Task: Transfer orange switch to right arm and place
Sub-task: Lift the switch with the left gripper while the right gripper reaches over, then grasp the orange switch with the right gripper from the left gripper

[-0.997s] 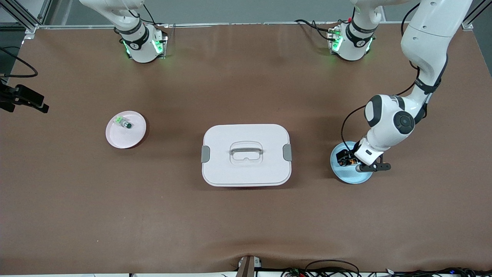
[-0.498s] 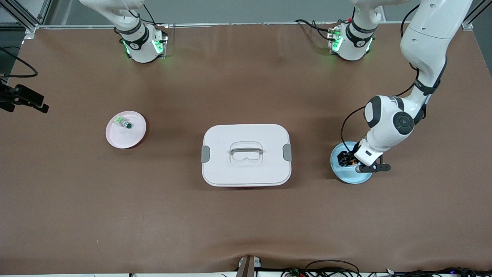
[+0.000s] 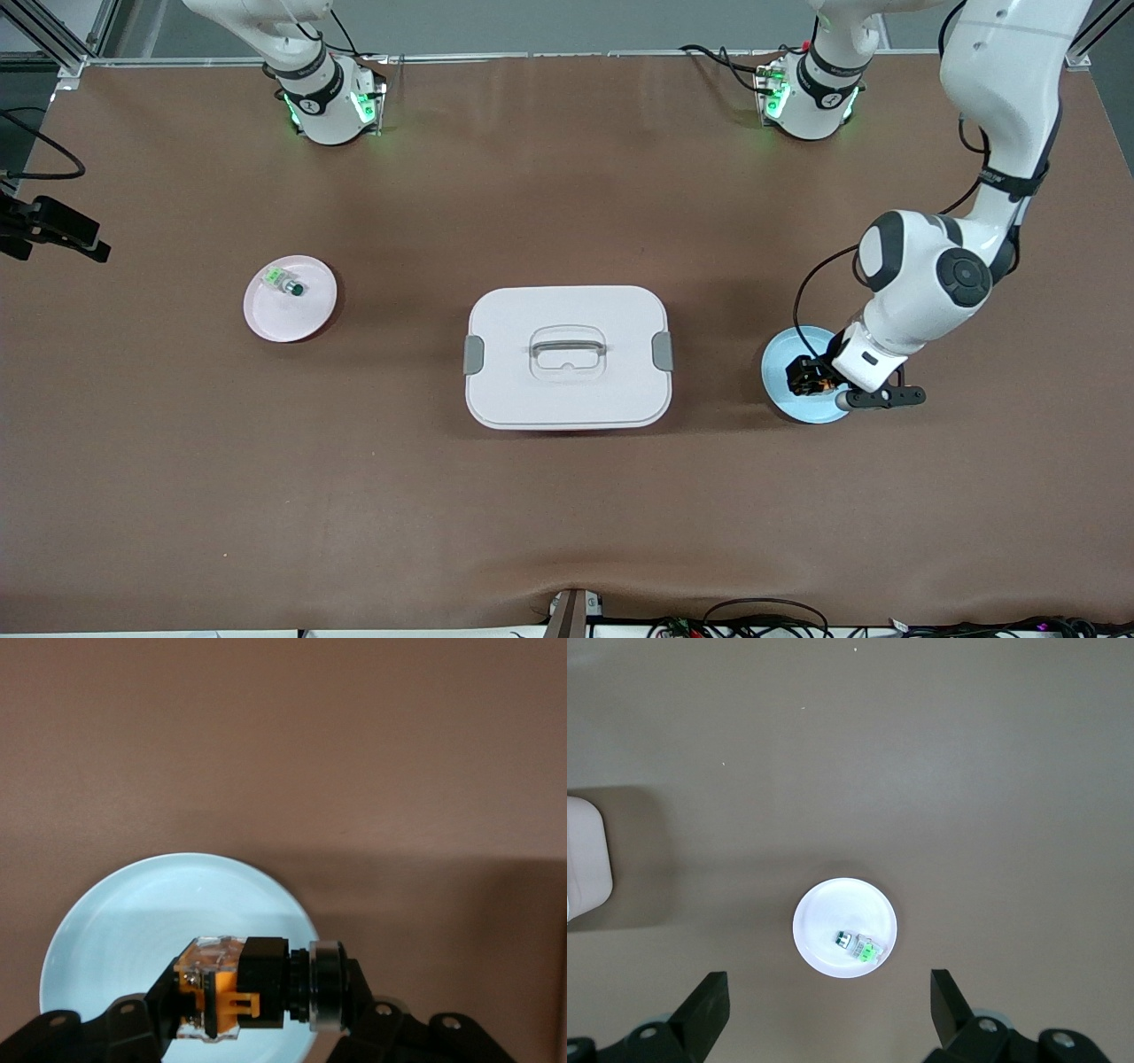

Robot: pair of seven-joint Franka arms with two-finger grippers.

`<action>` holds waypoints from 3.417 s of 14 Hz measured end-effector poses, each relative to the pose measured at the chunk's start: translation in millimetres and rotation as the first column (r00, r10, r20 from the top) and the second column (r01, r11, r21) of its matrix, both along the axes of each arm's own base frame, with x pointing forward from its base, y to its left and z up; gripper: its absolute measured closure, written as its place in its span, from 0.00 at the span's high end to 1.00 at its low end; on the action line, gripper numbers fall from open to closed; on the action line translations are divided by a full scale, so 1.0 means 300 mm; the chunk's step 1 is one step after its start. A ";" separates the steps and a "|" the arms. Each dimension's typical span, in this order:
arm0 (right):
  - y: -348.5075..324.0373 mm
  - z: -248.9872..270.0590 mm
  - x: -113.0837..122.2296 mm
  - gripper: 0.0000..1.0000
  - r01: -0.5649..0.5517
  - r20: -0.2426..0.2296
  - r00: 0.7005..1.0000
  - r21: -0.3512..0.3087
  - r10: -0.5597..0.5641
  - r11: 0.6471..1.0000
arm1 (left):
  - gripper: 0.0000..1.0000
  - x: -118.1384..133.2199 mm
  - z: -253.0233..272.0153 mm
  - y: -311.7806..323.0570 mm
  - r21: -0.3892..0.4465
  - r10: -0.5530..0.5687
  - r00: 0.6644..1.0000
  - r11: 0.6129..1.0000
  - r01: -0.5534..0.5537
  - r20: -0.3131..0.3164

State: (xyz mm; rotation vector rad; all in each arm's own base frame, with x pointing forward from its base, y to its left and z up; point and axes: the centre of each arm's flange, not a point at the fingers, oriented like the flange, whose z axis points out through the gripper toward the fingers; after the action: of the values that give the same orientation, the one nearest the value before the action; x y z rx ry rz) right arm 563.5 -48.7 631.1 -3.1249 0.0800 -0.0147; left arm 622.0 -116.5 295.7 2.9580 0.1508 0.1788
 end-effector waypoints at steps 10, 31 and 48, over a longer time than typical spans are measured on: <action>-0.012 0.000 -0.001 1.00 0.012 0.001 1.000 0.002 -0.012 1.000 | 0.72 -0.047 0.543 -0.655 -0.173 0.414 0.890 0.878 -0.446 -0.191; 0.648 -0.290 -0.191 1.00 -0.004 0.165 0.981 0.538 -0.100 0.843 | 0.72 -0.453 0.532 -1.603 -0.050 0.667 0.130 0.138 -0.989 -0.734; 0.919 -0.610 -0.209 1.00 -0.021 0.143 0.986 0.592 -0.080 0.806 | 0.72 -0.446 0.493 -1.613 -0.034 0.669 0.116 0.134 -0.990 -0.734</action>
State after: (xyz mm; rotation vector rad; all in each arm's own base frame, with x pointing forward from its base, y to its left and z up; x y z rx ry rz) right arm 500.8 226.9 448.0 -2.4786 0.1070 -0.2031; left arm 488.1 -600.4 443.5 1.7472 1.7941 -0.5618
